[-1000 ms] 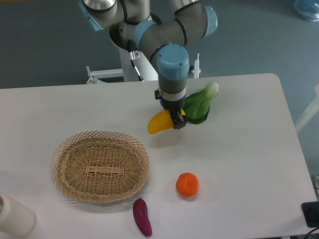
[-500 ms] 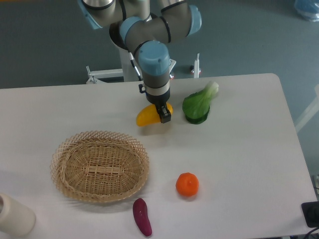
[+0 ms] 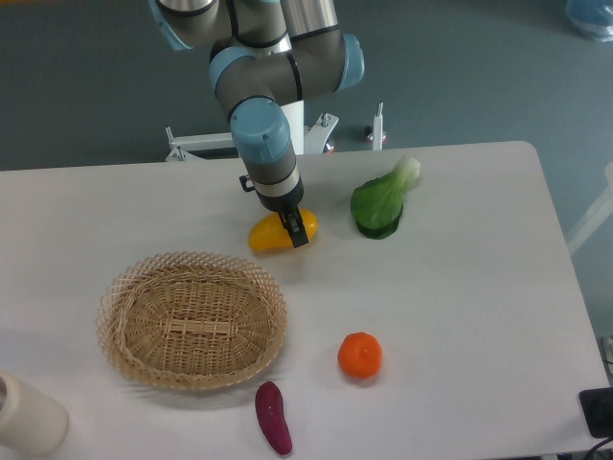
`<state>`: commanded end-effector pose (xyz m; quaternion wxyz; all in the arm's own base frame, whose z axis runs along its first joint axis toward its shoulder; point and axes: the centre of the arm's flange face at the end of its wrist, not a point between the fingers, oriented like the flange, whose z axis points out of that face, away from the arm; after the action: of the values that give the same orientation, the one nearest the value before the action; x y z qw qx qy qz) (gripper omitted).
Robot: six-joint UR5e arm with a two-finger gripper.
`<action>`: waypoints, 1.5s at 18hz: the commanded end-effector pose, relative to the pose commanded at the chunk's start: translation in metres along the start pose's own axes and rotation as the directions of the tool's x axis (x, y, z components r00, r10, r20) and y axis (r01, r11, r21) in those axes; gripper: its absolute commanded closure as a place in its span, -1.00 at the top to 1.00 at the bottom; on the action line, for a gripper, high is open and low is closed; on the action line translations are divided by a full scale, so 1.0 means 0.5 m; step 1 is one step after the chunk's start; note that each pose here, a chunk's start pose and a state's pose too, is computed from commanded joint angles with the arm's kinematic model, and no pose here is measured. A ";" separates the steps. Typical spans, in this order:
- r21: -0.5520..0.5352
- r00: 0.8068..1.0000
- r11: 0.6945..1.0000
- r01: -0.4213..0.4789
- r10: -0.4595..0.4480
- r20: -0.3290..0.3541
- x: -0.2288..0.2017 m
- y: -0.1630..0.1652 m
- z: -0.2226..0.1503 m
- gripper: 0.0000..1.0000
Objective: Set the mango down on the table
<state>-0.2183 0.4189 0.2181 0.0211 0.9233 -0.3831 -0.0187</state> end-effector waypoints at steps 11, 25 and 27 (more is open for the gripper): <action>0.004 0.996 0.996 0.085 -0.085 -0.010 -0.203 0.090 -0.179 1.00; 0.087 0.919 0.918 0.386 -0.391 0.054 -0.331 0.223 -0.142 1.00; 0.091 0.918 0.920 0.381 -0.388 0.080 -0.347 0.230 -0.145 1.00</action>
<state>-0.4181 0.4624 0.3000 -0.0354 0.9787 -0.1953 -0.0530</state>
